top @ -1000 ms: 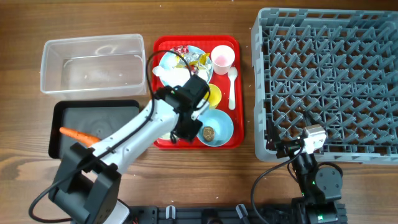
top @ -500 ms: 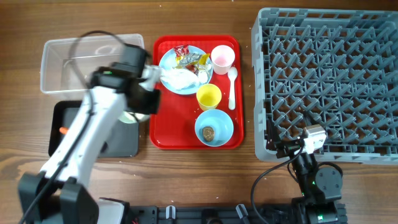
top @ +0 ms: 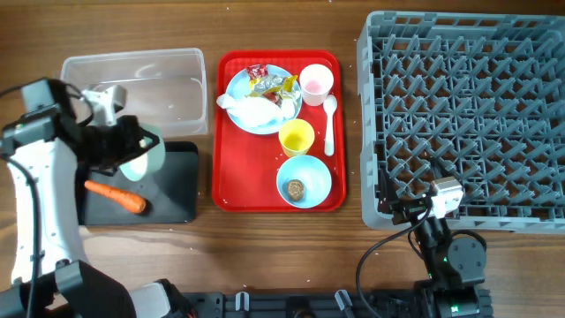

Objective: Sort waste into correct bins and load items into the dishwasher rack
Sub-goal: 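Tip the green bowl over the black tray to pour out the rice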

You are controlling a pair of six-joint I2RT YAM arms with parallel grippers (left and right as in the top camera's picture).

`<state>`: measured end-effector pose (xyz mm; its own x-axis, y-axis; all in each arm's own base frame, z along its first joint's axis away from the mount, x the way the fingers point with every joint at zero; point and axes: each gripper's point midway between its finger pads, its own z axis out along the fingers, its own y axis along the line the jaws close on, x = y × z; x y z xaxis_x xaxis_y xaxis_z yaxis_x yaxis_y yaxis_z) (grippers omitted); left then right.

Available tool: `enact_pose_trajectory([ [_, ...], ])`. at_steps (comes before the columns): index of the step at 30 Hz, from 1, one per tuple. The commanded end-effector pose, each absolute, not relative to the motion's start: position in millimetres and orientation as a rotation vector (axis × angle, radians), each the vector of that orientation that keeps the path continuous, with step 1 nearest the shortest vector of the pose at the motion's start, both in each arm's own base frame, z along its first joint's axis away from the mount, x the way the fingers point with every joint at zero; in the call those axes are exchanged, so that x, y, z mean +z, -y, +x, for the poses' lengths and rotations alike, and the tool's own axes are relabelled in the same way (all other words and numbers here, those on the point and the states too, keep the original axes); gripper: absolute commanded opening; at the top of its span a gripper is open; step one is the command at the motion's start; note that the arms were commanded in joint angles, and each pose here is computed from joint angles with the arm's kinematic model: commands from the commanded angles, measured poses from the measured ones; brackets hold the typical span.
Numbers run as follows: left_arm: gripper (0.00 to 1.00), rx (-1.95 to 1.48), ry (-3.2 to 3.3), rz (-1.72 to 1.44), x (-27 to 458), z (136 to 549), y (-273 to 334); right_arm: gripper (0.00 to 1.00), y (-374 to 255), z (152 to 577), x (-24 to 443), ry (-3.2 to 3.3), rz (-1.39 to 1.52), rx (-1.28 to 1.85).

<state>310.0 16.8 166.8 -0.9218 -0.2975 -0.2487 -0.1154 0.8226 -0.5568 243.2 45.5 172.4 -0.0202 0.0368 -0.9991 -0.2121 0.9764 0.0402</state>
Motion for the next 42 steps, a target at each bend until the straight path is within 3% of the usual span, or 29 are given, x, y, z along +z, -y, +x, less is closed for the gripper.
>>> enact_pose_trajectory([
  [1, 0.04, -0.981, -2.524, -0.236, 176, 306, -14, 1.00, -44, 244, 173, -1.575, -0.141, 0.182],
  [7, 0.04, -1.226, -2.184, -0.199, 177, 296, -23, 1.00, -44, 244, 173, -1.575, -0.141, 0.182],
  [17, 0.04, -1.324, -1.856, -0.338, 174, 275, -51, 1.00, -44, 244, 173, -1.576, -0.141, 0.182],
  [42, 0.04, -1.437, -1.728, -0.378, 188, 270, -45, 1.00, -44, 244, 173, -1.576, -0.141, 0.182],
])
